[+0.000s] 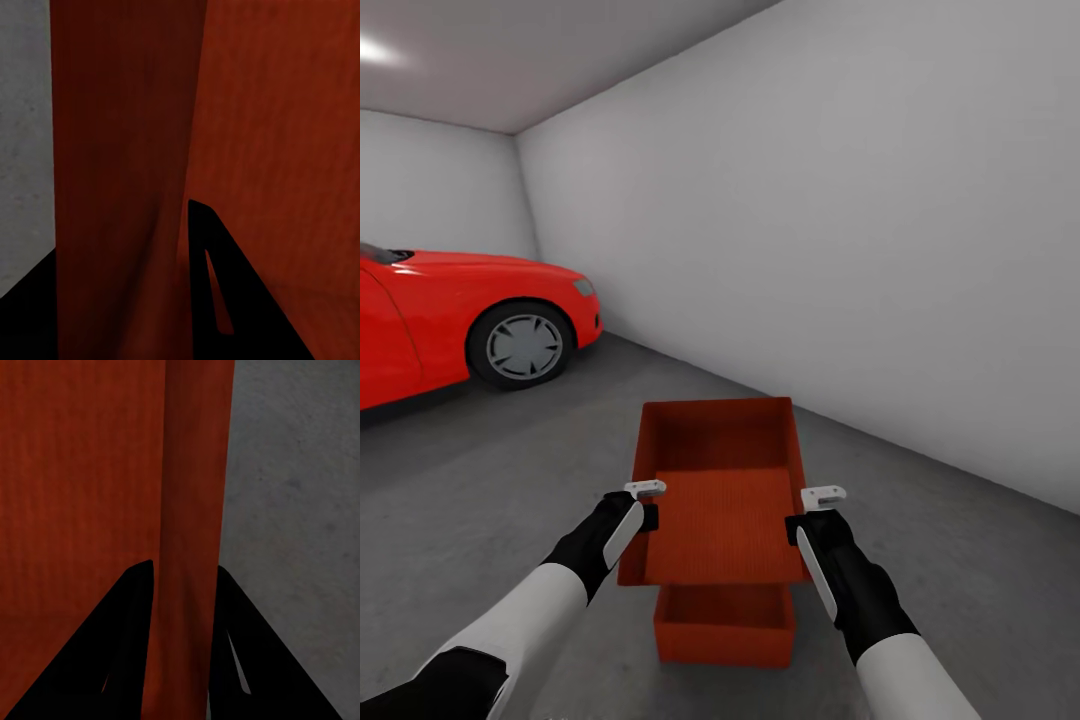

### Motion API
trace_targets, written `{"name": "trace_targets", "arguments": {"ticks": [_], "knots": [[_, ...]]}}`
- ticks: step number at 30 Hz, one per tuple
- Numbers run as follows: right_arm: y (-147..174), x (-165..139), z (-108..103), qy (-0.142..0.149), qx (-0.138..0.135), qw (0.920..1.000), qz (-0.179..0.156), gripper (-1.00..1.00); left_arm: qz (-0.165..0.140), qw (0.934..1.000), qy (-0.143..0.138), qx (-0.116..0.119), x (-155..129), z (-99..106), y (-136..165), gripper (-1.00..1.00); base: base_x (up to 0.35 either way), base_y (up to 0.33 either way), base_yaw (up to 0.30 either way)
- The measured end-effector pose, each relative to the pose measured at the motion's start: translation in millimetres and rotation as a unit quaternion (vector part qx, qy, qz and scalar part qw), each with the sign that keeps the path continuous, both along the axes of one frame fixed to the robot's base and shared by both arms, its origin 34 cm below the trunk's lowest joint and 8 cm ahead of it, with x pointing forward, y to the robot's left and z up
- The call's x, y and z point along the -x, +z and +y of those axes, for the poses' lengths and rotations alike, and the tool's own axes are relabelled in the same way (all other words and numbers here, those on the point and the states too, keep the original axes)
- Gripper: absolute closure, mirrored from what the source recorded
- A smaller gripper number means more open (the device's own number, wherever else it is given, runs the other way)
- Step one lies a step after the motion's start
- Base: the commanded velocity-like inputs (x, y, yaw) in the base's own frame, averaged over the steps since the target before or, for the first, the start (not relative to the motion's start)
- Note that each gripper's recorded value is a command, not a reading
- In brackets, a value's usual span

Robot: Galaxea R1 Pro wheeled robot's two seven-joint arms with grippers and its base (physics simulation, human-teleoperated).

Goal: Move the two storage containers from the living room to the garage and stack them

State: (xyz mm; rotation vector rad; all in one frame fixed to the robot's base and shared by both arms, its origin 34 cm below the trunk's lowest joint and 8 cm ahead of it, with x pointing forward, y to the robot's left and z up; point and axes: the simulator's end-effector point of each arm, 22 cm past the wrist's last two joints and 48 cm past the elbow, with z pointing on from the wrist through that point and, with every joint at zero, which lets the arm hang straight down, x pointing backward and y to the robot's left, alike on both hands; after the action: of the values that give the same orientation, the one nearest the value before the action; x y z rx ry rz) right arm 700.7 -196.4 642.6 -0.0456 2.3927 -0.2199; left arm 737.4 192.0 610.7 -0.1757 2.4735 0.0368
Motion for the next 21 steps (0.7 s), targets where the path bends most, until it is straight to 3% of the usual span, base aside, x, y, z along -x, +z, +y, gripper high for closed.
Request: {"name": "trace_targets", "arguments": {"ticks": [11,21], "knots": [[-23,4,0,0.0,0.0,1.0,0.0,1.0,0.0,1.0,0.0,0.0,4,0,-23,1.0,0.0,0.0,0.0],[-23,4,0,0.0,0.0,1.0,0.0,1.0,-0.001,1.0,0.0,0.0,4,0,-23,1.0,0.021,0.0,0.0]]}}
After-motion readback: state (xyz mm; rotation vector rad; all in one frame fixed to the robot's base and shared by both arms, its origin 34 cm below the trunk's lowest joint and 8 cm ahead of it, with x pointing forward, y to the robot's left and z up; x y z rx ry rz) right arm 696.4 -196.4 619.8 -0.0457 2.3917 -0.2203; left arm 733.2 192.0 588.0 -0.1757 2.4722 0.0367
